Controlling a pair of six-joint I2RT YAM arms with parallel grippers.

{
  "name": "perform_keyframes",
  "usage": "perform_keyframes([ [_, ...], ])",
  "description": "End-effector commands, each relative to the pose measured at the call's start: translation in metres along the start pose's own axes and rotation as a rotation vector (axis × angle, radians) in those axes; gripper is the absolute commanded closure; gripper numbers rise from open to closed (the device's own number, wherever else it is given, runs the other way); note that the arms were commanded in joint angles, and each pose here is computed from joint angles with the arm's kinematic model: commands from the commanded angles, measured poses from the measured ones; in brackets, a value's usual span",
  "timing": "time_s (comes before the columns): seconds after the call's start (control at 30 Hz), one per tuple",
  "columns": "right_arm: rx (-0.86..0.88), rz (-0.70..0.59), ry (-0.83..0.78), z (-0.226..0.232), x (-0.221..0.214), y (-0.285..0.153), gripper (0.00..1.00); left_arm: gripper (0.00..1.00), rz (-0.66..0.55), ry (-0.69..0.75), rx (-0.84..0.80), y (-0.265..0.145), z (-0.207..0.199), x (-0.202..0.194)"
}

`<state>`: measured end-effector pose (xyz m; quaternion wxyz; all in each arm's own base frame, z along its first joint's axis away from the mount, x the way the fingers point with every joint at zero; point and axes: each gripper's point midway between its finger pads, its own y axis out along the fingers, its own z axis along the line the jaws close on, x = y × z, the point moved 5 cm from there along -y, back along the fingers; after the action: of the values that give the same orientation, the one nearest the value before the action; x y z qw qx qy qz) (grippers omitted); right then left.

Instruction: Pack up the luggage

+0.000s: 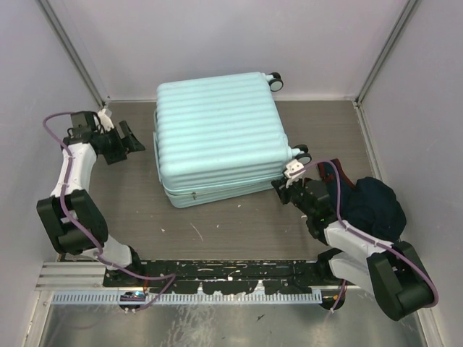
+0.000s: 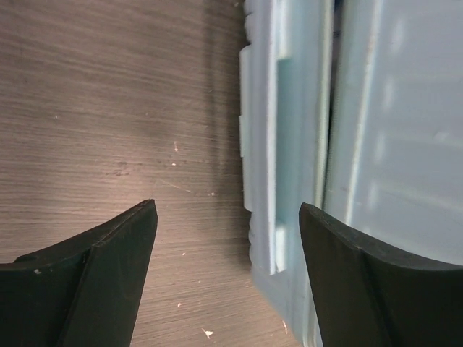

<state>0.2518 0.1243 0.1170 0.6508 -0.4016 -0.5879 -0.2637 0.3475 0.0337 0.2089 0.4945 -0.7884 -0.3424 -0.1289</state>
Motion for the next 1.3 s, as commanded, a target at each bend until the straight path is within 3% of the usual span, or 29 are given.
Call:
perform_keyframes([
  [0.0, -0.077, -0.144, -0.065, -0.015, 0.044, 0.005, 0.99, 0.22, 0.059, -0.027, 0.036, 0.024, 0.011, -0.009],
  [0.4, -0.081, -0.119, -0.11, -0.018, 0.044, 0.008, 0.99, 0.36, 0.201, 0.06, 0.009, 0.079, -0.004, -0.04],
  [0.6, -0.105, -0.119, -0.153, -0.023, 0.048, 0.005, 0.99, 0.66, 0.251, 0.071, 0.119, 0.088, 0.015, -0.046],
  [0.7, -0.103, -0.122, -0.184, -0.027, 0.046, 0.0, 0.99, 0.98, 0.275, 0.096, 0.183, 0.088, 0.024, -0.044],
  [0.73, -0.108, -0.12, -0.19, -0.03, 0.045, -0.002, 0.99, 1.0, 0.282, 0.102, 0.199, 0.088, 0.027, -0.043],
  [1.27, -0.2, -0.091, -0.142, -0.117, 0.037, -0.031, 0.99, 1.0, 0.268, 0.181, 0.304, 0.102, 0.056, 0.003],
])
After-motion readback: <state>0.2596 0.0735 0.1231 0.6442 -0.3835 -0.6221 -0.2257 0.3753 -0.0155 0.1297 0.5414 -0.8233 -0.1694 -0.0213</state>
